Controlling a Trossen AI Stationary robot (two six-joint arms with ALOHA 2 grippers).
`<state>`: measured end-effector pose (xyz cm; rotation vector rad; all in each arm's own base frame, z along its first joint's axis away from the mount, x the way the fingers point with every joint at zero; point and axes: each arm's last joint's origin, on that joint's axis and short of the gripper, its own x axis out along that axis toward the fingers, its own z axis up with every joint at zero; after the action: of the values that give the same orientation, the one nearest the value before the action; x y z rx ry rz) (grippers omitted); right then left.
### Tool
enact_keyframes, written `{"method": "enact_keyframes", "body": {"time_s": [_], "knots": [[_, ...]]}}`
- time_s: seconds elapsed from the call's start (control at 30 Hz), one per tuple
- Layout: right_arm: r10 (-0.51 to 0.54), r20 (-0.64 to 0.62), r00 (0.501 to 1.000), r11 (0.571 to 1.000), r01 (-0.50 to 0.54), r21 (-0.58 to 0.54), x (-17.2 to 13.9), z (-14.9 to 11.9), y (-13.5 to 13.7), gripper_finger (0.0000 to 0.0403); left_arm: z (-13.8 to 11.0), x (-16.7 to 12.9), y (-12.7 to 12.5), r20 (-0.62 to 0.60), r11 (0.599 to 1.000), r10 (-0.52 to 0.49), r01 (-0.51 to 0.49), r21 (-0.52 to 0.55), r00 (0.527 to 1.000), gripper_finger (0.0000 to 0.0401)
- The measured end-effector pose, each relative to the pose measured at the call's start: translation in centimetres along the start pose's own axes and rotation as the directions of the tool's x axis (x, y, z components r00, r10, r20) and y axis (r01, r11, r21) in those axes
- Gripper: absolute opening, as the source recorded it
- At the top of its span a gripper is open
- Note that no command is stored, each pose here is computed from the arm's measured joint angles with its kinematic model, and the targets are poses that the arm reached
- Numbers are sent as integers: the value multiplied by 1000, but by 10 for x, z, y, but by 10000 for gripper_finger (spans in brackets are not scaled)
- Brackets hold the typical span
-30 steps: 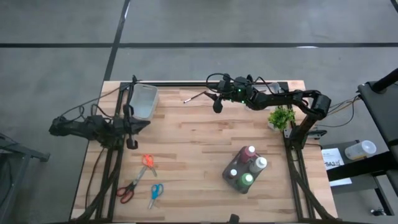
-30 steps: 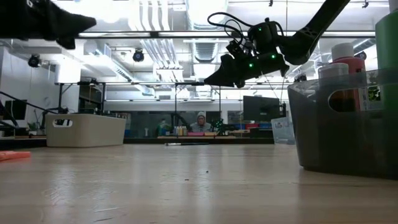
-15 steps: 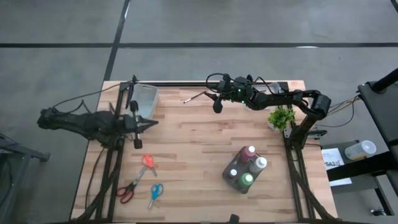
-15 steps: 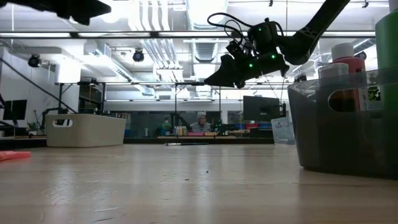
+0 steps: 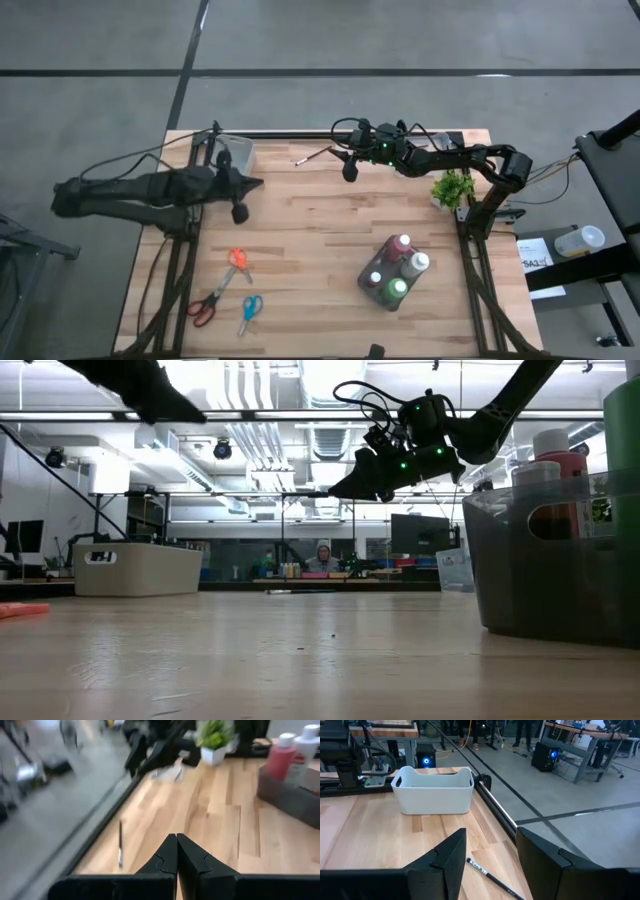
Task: Pick & Place Paint Supplies
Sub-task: Put the paint brush into the transparent bin
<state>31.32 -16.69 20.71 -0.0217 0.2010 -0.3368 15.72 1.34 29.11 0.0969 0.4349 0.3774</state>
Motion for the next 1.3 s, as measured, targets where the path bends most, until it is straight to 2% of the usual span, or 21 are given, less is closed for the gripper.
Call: {"method": "enact_keyframes", "body": {"time_s": [0.23,0.4,0.57,0.77,1.03,1.13,1.3], "knots": [[0,0,1000,1000,0,0,0,0,0,170,-10,19,22,-129,984,-78,55,-171,989,0],[0,0,1000,1000,0,0,0,0,0,170,-19,30,36,-215,963,-52,-8,-270,975,0],[0,0,1000,1000,0,-3,0,0,0,170,-24,46,42,-275,948,-31,-59,-314,961,0],[0,1,1000,1000,0,-3,0,0,0,170,-32,64,41,-342,945,-63,-54,-323,938,0],[0,1,1000,1000,0,0,0,0,0,170,-28,72,42,-291,898,-55,-81,-433,955,0],[0,1,1000,1000,0,-2,0,0,0,170,-30,70,45,-332,858,-49,-131,-497,942,0],[0,1,1000,1000,0,-3,0,0,0,170,-39,69,52,-413,817,-30,-216,-535,910,0]]}}
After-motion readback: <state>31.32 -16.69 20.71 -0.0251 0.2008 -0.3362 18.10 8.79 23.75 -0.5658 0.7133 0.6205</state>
